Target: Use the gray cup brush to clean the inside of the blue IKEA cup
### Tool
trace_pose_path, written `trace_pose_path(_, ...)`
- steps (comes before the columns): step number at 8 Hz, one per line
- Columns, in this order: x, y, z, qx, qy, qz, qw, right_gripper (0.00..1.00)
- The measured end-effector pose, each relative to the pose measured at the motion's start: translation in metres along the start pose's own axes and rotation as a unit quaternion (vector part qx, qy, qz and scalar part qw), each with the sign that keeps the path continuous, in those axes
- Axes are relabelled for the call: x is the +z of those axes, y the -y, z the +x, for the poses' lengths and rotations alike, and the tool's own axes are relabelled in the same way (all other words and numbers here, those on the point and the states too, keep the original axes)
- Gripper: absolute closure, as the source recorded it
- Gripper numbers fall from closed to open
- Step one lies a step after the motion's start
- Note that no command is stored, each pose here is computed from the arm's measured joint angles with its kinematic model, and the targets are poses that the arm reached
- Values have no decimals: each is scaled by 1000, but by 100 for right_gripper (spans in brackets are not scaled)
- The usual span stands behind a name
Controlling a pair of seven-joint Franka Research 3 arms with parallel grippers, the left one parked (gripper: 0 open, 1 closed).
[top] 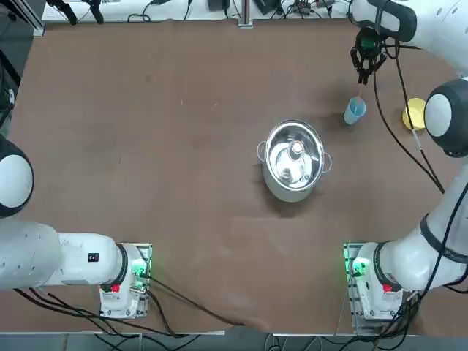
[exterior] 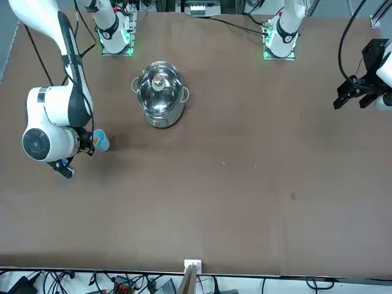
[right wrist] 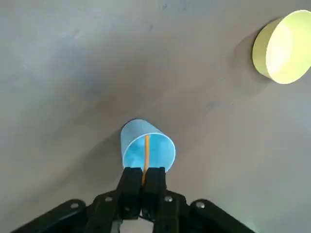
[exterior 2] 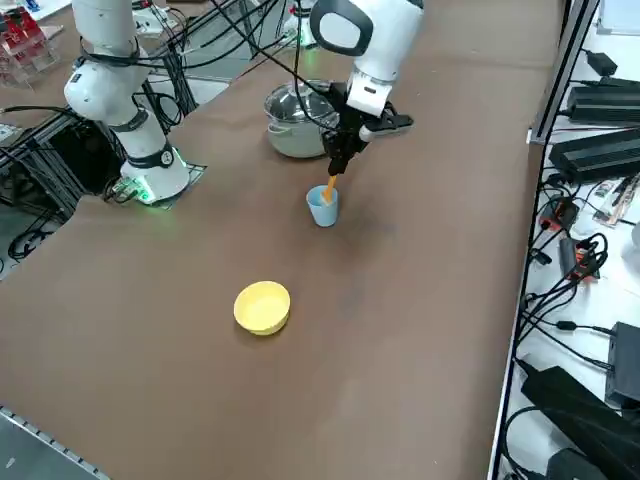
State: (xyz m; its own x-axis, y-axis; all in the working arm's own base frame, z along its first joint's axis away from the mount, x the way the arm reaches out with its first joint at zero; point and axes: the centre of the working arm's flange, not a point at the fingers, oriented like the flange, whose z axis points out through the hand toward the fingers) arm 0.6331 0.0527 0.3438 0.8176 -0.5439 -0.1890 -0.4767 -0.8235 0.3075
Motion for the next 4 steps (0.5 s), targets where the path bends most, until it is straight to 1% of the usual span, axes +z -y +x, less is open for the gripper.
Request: trace_pose_path(4, -25, 1, -4, -2, -9, 7, 1000, 96)
